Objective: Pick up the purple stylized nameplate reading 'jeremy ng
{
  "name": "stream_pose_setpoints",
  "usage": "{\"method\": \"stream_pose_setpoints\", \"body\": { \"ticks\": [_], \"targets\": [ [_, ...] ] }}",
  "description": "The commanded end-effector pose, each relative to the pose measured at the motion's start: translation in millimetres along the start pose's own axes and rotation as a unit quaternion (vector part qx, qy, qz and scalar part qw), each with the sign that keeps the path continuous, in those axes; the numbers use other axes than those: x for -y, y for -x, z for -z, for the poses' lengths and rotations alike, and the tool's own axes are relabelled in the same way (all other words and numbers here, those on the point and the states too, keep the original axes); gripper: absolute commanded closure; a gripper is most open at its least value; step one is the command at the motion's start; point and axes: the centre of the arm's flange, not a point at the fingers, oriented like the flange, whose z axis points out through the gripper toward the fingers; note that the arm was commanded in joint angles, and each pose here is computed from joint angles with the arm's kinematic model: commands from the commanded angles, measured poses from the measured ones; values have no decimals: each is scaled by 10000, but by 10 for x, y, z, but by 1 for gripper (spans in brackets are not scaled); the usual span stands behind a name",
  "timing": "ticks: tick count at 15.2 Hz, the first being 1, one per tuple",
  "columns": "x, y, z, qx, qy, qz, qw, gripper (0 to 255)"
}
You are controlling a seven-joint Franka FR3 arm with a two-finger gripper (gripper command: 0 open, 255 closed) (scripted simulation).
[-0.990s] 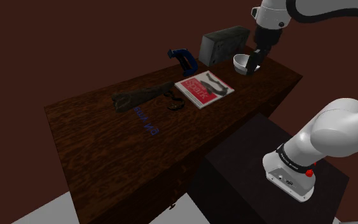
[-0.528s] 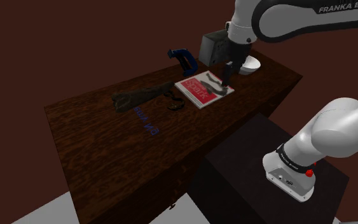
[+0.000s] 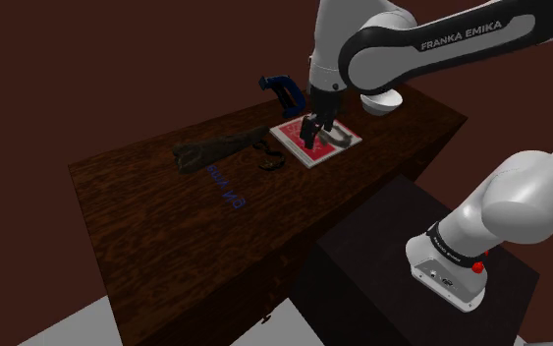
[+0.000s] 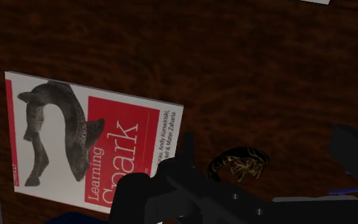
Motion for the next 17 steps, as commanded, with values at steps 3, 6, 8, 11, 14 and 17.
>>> {"method": "stream_pose_setpoints", "body": {
  "ticks": [3, 6, 8, 11, 14, 17],
  "targets": [
    [349, -345, -231, -64, -48, 10, 10000, 0],
    [584, -594, -398, -109, -77, 19, 9999, 0],
    [741, -761, -508, -139, -97, 25, 9999, 0],
    [979, -1012, -669, -184, -127, 33, 9997, 0],
    [1217, -1264, -827, -228, -157, 42, 9996, 0],
    [1457, -1517, -981, -273, -187, 51, 9994, 0]
  ]
}}
